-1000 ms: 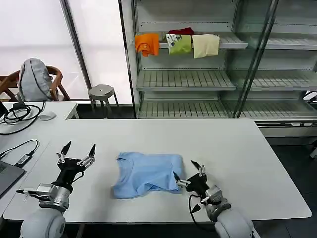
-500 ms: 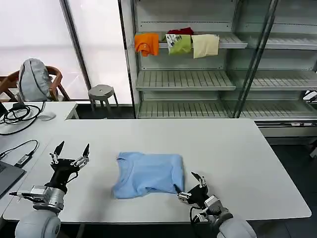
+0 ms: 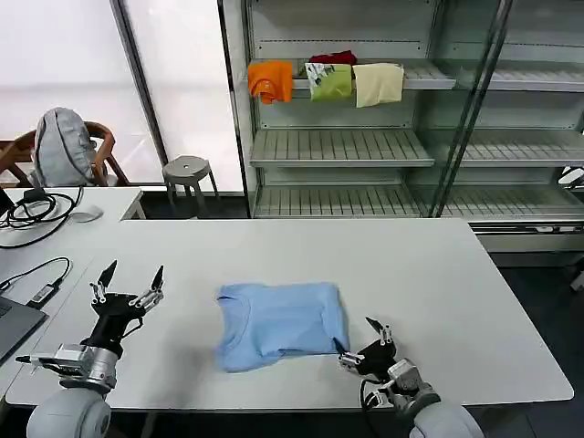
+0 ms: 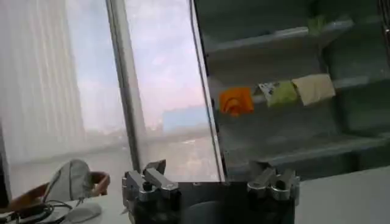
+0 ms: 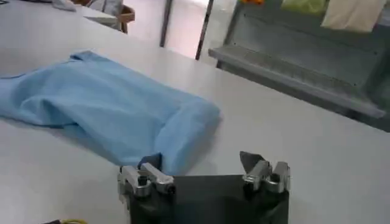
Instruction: Fold and organize the clothes.
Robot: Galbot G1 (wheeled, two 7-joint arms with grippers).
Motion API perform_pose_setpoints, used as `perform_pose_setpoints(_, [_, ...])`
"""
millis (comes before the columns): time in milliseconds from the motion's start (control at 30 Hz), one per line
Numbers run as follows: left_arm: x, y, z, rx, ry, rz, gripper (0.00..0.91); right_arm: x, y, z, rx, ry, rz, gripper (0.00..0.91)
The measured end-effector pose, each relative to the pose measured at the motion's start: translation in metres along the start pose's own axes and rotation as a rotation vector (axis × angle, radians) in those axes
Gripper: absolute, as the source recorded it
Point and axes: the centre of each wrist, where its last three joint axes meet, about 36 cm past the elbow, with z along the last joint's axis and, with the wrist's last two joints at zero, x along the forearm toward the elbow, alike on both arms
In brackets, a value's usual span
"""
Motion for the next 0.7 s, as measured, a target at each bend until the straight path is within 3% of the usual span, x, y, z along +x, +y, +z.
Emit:
perform_pose_setpoints(300, [0.005, 0.002, -0.003, -0.011, -0.012, 0.005, 0.907, 0.005, -0.007, -0.008, -0.035, -0.024, 0.014, 0.907])
perform_pose_setpoints(700, [0.008, -0.002, -0.005, -0.081, -0.095, 0.038, 0.907, -0.002, -0.021, -0.037, -0.077, -0.212, 0.116, 0.907])
